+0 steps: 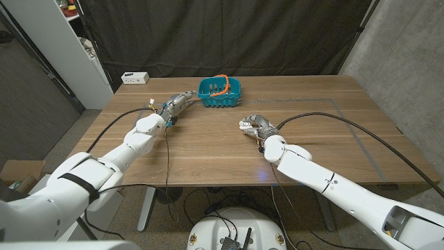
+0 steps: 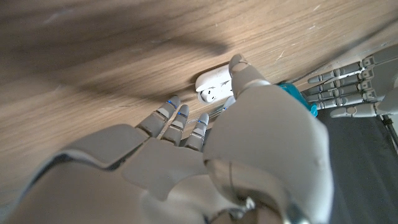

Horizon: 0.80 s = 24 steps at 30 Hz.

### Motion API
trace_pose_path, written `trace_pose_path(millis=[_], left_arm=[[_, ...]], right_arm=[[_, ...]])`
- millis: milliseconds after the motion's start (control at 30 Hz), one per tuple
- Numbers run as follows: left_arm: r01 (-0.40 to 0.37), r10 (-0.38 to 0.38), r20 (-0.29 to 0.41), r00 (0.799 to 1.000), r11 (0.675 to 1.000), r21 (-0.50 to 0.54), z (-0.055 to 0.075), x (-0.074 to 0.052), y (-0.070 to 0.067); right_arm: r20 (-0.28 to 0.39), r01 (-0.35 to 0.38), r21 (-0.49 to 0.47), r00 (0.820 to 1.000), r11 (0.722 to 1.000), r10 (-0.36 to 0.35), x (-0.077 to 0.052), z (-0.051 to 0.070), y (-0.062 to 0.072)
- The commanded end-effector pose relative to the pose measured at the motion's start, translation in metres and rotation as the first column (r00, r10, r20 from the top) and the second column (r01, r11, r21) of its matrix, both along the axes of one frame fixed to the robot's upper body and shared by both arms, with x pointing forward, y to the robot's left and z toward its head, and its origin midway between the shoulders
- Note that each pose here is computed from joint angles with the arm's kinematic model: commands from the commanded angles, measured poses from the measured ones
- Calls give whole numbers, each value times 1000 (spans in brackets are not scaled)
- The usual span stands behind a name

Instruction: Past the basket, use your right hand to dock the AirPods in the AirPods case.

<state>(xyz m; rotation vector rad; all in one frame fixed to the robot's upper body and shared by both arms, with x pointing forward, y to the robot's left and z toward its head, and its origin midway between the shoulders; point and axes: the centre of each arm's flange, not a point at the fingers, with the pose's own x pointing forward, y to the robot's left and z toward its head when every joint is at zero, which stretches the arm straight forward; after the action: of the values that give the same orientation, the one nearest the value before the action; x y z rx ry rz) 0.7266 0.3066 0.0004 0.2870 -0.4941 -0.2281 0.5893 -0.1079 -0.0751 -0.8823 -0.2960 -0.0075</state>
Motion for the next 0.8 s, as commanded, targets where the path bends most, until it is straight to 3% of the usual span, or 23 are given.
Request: trace_pose_path(millis=[33,400,800], left_arm=[[3,-3,-5,1000,1000,-1,-2,1,1],[3,-3,-9,1000,1000,-3,-3,3,2],[4,-4,-16,1000,1000,-2,-3,5,0]], right_arm=[[63,24,-106,998,994,-17,7,-4,-4],[183,-1,-100,983,995,19,5,-5,-6],[175,-2,-95,984,995,19,9,-3,-4]])
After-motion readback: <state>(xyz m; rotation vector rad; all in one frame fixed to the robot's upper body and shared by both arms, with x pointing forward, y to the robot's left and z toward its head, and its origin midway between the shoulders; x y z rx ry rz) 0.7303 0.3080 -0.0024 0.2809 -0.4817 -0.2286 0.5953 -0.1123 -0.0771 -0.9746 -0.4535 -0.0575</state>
